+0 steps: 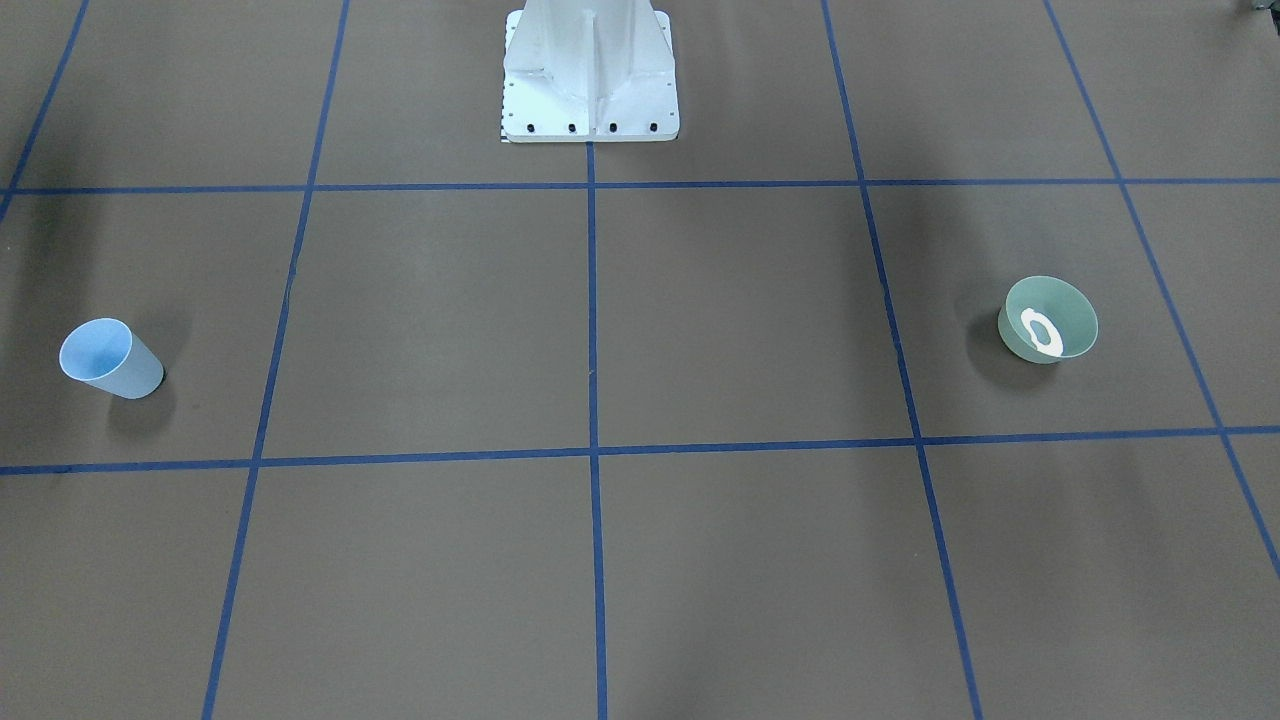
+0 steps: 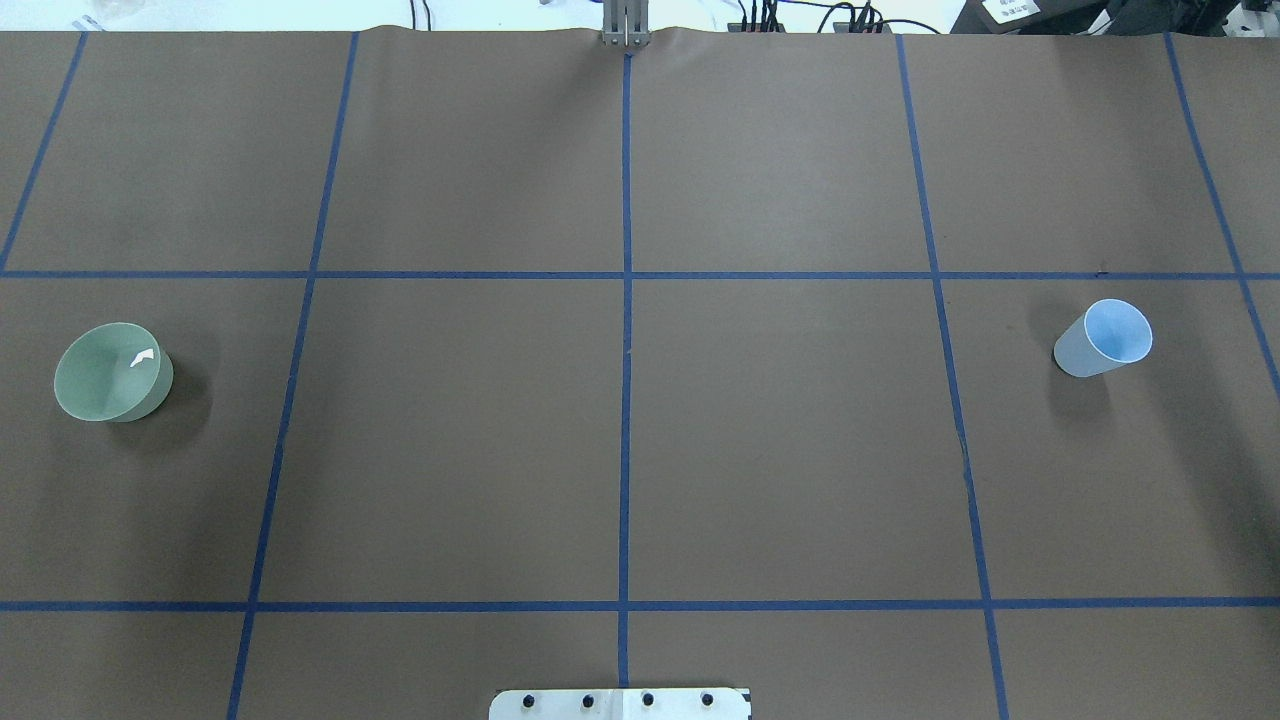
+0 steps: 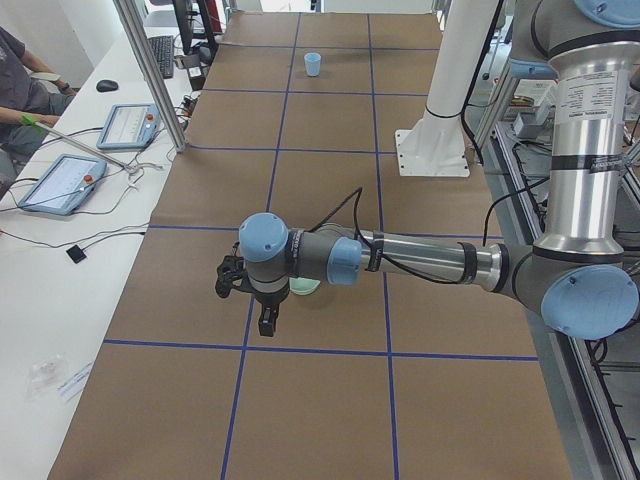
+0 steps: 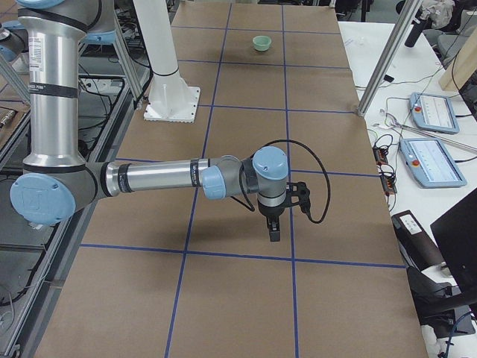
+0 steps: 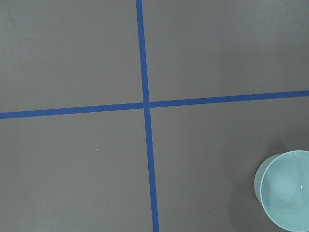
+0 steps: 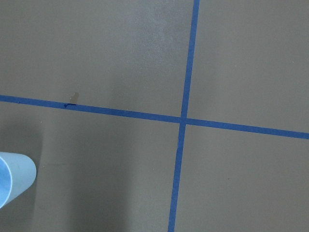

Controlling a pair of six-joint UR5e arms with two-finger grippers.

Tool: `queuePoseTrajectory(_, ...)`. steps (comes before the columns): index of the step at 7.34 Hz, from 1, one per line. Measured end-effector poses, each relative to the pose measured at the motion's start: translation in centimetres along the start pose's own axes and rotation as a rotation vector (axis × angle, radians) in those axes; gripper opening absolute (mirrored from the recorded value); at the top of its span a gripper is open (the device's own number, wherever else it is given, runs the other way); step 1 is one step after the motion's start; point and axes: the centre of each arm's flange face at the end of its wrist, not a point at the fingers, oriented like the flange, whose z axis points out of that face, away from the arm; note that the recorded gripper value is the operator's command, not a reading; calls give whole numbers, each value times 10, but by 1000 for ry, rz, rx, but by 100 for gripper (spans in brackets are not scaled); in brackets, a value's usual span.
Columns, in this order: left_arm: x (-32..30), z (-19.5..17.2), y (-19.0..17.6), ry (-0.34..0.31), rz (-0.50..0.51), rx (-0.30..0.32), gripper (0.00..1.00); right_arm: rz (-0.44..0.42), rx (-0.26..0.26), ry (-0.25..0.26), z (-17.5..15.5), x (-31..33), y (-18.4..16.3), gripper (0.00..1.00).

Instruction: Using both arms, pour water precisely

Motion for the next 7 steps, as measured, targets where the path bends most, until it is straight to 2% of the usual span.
queuePoseTrajectory(7,-4,3,0,2,-10,-7,100,-1,0,-18,-1,-2,-1,100)
